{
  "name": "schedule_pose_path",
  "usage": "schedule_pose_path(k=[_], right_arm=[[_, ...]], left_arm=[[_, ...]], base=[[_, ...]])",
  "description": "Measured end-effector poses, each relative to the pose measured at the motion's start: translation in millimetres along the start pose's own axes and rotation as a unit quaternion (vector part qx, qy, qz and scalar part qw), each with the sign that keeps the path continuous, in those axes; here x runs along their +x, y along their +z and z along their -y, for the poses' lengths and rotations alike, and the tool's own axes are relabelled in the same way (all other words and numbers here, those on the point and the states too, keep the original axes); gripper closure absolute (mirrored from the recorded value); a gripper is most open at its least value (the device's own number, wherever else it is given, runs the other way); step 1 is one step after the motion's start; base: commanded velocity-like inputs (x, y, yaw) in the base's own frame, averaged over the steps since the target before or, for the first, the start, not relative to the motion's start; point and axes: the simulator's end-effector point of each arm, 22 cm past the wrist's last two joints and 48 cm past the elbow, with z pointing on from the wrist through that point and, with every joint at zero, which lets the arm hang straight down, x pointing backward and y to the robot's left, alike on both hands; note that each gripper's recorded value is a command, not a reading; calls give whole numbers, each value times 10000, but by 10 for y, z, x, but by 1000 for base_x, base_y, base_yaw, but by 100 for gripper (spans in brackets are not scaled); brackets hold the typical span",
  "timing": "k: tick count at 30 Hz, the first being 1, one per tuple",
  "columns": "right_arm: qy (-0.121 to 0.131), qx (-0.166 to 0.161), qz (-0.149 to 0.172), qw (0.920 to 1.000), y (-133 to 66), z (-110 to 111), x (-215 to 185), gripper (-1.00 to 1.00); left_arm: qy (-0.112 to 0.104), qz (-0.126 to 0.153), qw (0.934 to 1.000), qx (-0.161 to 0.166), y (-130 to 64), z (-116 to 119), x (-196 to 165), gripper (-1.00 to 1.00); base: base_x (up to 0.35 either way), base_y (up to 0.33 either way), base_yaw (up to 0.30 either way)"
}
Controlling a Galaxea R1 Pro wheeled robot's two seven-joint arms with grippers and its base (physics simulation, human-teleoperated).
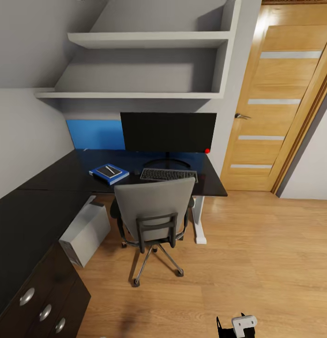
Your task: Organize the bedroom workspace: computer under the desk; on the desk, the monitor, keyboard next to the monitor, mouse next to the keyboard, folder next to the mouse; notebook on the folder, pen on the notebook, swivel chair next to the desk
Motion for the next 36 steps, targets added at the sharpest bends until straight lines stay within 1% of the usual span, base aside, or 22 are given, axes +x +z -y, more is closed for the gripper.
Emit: schedule_pose_path(k=[12,17,36], right_arm=[[0,0,-4,10000,-113,36,-146,-100],[1,0,-3,10000,-158,51,-205,-100],[0,0,-6,10000,-331,102,-411,-100]], left_arm=[[16,-32,10000,-26,-150,-67,-87,-100],[11,-11,10000,-3,-216,-65,-136,-100],[24,-67,10000,36,-453,-92,-245,-100]], base=[[0,0,0],[0,0,0],[0,0,0]])
